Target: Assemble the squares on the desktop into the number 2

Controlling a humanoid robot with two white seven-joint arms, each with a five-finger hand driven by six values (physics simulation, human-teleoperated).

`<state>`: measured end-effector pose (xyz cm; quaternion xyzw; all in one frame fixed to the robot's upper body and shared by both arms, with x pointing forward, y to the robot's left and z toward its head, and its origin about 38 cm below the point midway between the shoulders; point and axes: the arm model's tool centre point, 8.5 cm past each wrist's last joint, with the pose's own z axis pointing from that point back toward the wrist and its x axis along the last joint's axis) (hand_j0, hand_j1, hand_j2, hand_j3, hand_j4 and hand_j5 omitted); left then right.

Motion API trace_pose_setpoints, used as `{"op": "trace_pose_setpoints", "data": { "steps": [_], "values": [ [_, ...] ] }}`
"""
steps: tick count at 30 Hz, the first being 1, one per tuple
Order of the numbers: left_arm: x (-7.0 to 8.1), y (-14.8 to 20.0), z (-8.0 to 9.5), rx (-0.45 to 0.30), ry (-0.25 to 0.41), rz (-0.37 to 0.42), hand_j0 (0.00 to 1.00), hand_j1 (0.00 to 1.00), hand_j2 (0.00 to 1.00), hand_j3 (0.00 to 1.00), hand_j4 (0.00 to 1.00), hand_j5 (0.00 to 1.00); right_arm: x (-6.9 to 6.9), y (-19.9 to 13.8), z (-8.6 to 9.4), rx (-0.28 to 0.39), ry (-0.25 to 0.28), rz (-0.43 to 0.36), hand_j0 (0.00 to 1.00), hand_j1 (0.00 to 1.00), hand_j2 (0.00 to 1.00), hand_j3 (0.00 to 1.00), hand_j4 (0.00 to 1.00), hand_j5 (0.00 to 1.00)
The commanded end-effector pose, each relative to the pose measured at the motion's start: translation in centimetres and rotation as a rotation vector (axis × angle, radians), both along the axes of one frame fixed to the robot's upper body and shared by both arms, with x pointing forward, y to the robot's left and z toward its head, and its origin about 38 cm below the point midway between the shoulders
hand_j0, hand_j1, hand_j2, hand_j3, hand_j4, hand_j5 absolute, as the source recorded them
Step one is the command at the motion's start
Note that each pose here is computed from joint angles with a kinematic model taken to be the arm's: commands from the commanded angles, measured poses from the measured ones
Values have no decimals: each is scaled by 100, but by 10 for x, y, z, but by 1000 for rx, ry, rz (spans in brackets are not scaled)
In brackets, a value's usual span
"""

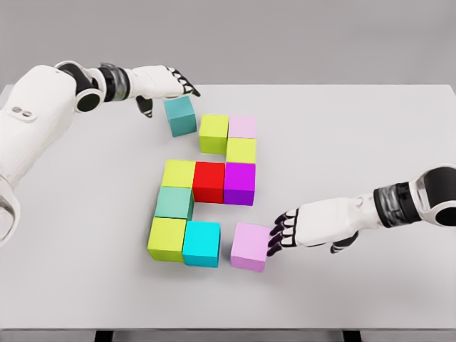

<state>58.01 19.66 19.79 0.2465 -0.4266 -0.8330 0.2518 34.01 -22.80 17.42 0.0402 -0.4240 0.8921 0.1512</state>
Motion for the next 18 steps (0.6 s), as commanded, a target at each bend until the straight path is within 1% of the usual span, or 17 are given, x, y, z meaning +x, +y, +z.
{"op": "trace_pose_setpoints", "data": {
  "steps": [1, 3, 5, 12, 14, 18],
  "values": [
    [0, -6, 0, 0, -2, -9, 100, 100, 100, 100, 100, 100, 0, 1, 0, 5, 3, -2, 100, 100, 100, 100, 100, 100],
    [0, -5, -2, 29, -7, -14, 100, 100, 100, 100, 100, 100, 1, 1, 1, 5, 2, -3, 100, 100, 100, 100, 100, 100],
    [-1, -4, -4, 42, -7, -15, 100, 100, 100, 100, 100, 100, 0, 1, 1, 6, 2, -1, 100, 100, 100, 100, 100, 100],
    [-4, -5, -11, 38, 4, -23, 100, 100, 100, 100, 100, 100, 0, 7, 1, 15, 2, 9, 100, 100, 100, 100, 100, 100],
    [-6, -5, -10, 37, 0, -32, 100, 100, 100, 100, 100, 100, 1, 6, 0, 15, 3, 8, 100, 100, 100, 100, 100, 100],
    [-9, 5, -5, 41, -15, -40, 100, 100, 100, 100, 100, 100, 1, 6, 1, 14, -1, 7, 100, 100, 100, 100, 100, 100]
  ]
}}
